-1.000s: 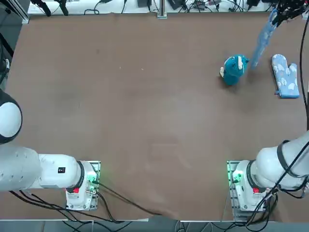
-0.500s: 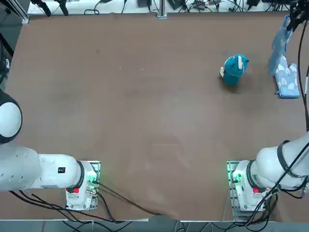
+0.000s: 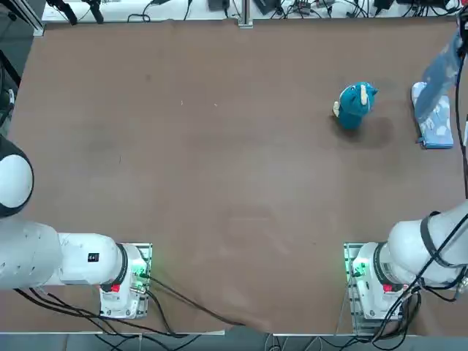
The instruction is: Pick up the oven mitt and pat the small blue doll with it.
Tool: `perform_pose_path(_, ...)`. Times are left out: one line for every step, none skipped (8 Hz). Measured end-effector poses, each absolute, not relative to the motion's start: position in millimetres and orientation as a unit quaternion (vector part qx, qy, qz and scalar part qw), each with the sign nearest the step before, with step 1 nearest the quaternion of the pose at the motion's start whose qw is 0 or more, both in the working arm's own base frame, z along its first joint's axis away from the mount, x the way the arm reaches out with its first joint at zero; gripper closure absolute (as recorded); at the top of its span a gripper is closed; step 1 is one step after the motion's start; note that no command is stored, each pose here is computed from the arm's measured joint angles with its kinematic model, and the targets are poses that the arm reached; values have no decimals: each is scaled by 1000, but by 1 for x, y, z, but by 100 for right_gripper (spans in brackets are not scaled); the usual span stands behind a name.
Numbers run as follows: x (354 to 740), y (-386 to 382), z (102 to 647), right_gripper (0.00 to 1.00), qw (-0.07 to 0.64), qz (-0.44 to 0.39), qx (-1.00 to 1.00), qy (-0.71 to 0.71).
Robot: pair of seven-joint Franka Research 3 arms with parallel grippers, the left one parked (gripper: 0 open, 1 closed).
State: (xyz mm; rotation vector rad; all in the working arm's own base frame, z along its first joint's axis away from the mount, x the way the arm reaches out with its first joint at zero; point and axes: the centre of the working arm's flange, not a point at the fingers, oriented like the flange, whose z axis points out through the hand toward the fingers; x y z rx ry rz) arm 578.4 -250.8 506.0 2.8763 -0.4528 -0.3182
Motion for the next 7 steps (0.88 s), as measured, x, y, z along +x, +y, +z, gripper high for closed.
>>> perform_pose_path(573,-271,506,97,116,-106,978,-139)
perform_pose_path(566,-296,503,97,119,-103,980,-123)
perform_pose_path(557,-323,498,97,125,-98,981,-109)
perform_pose_path(549,-348,491,97,130,-96,982,-98)
perform_pose_path(543,-365,482,97,133,-98,982,-91)
perform_pose_path(542,-375,469,97,136,-101,982,-86)
perform_pose_path(544,-379,456,97,140,-99,982,-81)
